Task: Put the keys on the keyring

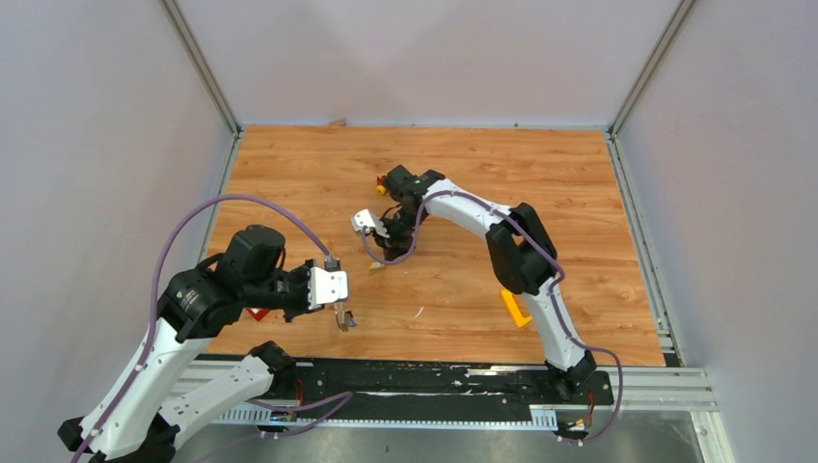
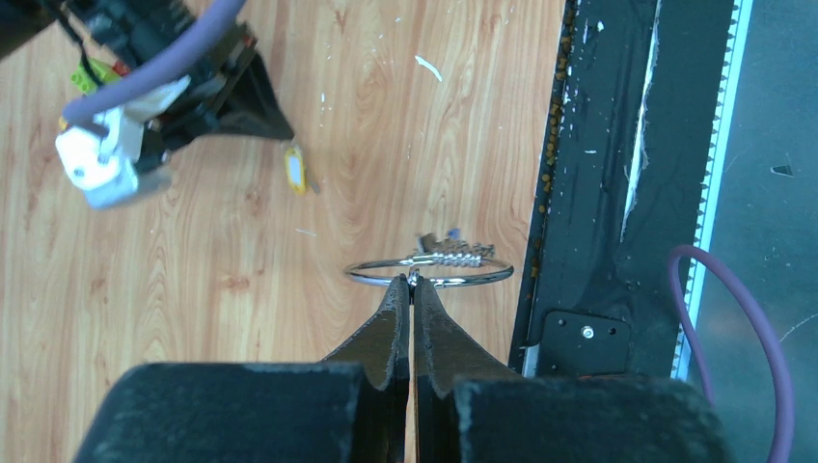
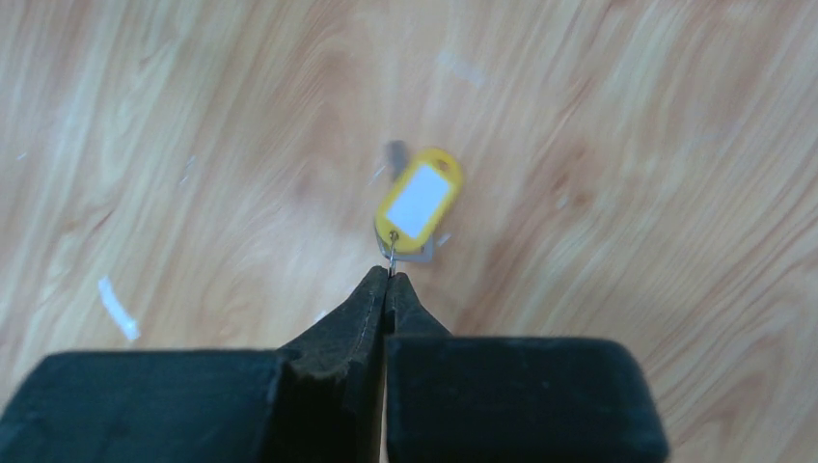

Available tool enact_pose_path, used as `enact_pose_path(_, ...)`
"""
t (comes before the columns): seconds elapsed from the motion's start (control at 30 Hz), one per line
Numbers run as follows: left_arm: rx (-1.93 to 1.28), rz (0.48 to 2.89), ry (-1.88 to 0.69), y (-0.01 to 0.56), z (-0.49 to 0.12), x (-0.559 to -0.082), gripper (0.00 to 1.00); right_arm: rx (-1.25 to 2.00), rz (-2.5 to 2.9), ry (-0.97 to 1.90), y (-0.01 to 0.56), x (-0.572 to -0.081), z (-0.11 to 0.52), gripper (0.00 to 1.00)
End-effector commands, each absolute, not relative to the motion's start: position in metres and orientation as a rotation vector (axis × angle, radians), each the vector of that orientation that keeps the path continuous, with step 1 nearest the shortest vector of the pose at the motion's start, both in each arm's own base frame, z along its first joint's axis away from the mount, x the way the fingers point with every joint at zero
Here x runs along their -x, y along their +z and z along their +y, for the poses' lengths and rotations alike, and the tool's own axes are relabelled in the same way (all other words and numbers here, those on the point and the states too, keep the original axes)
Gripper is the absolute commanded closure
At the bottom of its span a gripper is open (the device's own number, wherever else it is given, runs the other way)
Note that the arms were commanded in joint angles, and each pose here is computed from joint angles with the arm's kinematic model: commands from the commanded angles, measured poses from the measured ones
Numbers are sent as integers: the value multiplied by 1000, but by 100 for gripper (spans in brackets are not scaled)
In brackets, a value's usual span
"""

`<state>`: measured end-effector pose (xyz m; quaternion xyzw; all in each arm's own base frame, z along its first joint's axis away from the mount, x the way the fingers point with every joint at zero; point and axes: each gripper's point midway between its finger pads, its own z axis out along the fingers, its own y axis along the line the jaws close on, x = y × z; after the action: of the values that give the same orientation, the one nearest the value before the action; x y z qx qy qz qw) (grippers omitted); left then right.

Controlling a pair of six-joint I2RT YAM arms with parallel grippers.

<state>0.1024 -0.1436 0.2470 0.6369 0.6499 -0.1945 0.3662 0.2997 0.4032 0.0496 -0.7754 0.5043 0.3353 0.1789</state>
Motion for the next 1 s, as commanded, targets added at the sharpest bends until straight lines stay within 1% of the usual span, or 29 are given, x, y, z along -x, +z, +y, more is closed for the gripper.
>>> enact_pose_path(0.0, -1632, 1608, -504, 259, -149, -106, 100, 2083, 1485, 883, 70, -298, 375, 100)
enact_pose_path(0.27, -1643, 1597, -541, 258, -160, -110, 100, 1959, 1629, 705, 52, -292, 317, 100)
enact_pose_path(0.47, -1641, 1587, -555, 259, -165, -114, 100, 1896, 1691, 606, 34, -285, 296, 100)
enact_pose_path(0.7, -1637, 1586, -558, 260, -165, -113, 100, 1870, 1694, 576, 36, -291, 296, 98)
enact_pose_path(0.97, -1632, 1578, -546, 263, -163, -113, 100, 1889, 1666, 629, 43, -285, 301, 90)
